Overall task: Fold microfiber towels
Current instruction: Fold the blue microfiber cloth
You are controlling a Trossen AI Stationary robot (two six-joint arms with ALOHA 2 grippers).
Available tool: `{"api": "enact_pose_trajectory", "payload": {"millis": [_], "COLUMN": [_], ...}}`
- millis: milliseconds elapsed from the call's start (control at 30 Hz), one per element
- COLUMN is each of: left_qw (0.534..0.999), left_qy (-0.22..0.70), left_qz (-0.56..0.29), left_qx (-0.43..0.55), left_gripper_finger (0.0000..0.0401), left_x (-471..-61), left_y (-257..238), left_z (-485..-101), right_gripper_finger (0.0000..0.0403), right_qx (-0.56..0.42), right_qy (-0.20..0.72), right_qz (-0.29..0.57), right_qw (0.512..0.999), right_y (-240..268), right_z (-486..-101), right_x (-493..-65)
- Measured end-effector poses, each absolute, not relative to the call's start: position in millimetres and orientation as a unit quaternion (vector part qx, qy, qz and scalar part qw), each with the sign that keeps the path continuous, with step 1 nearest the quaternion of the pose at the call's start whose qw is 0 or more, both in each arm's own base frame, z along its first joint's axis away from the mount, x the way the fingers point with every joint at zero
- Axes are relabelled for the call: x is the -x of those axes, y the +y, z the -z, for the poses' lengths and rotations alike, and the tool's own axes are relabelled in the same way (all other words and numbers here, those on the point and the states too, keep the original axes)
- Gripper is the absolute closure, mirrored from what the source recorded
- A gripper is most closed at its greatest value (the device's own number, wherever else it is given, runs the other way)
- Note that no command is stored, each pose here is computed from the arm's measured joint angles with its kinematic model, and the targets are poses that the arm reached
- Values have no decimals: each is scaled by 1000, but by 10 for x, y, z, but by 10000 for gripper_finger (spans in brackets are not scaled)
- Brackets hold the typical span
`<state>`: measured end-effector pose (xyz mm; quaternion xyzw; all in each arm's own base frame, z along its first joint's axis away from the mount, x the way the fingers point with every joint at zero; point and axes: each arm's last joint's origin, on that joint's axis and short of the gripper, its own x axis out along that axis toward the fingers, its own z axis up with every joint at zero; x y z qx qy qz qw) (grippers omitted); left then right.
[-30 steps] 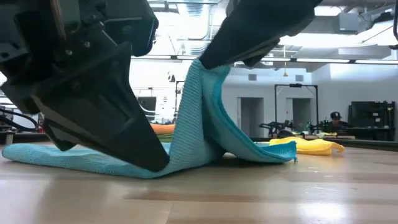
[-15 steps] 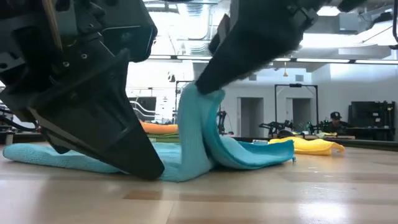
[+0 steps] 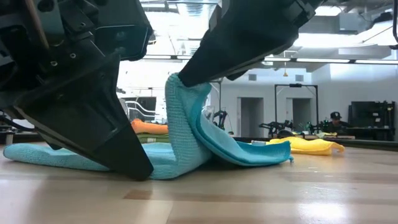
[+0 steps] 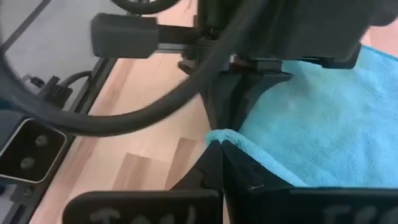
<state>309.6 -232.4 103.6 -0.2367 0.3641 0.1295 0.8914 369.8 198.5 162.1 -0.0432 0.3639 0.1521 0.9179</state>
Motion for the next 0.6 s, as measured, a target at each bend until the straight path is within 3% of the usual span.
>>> {"api": "enact_pose_trajectory", "payload": {"millis": [600], "left_qw": [890], "left_qy": [376], "left_qz": [-130], "left_qx": [222], "left_gripper_finger": [401], "left_x": [-3078], "left_y": [-2310], "left_z": [-1020], "right_gripper_finger": [368], "right_qx": [33], "right_qy": [375], "right_qz": [-159], "right_qw": [912], "right_y": [1936], "right_z": [-1324], "right_x": [-3820]}}
